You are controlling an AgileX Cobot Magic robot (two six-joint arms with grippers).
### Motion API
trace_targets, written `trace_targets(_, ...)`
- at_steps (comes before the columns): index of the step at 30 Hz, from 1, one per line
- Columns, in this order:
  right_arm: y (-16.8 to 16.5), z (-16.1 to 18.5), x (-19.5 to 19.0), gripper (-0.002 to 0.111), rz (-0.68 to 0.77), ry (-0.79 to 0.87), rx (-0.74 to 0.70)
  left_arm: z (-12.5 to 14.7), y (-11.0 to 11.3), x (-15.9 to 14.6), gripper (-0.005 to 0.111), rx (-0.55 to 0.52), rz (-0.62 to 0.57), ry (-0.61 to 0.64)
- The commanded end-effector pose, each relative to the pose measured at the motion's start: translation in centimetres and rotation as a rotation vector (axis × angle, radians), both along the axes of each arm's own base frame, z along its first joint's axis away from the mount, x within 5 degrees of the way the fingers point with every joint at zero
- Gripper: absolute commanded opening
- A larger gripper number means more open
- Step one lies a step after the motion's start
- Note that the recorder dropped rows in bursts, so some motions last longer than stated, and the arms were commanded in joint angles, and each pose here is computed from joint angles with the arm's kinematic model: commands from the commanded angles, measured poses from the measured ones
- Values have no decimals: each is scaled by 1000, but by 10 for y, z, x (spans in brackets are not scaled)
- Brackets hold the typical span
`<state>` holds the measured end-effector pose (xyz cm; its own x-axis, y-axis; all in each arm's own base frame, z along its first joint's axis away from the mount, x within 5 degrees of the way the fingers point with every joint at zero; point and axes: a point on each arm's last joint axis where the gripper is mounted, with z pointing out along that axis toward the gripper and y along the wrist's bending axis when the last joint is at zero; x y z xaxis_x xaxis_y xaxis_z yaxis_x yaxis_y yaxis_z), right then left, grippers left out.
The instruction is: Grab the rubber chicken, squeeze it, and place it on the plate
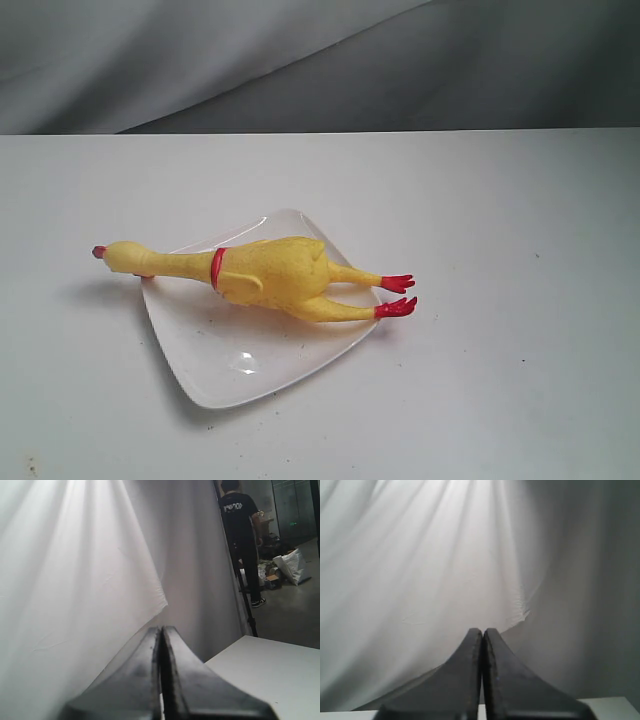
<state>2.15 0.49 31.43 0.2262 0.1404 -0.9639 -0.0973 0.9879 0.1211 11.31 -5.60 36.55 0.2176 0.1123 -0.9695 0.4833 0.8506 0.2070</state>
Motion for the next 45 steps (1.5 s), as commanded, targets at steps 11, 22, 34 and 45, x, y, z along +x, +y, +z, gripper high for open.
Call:
trace_targets(11, -3, -49, 19, 0, -50, 179, -45, 1, 0, -1, 0, -8, -2, -3)
trace_targets(22, -5, -114, 35, 0, -73, 286, -127, 1, 0, -1, 0, -8, -2, -3)
trace_targets(34, -10, -129, 33, 0, -142, 459, -182, 1, 0, -1, 0, -8, -2, -3)
trace_targets(45, -9, -132, 32, 0, -134, 495, -160, 1, 0, -1, 0, -8, -2, -3)
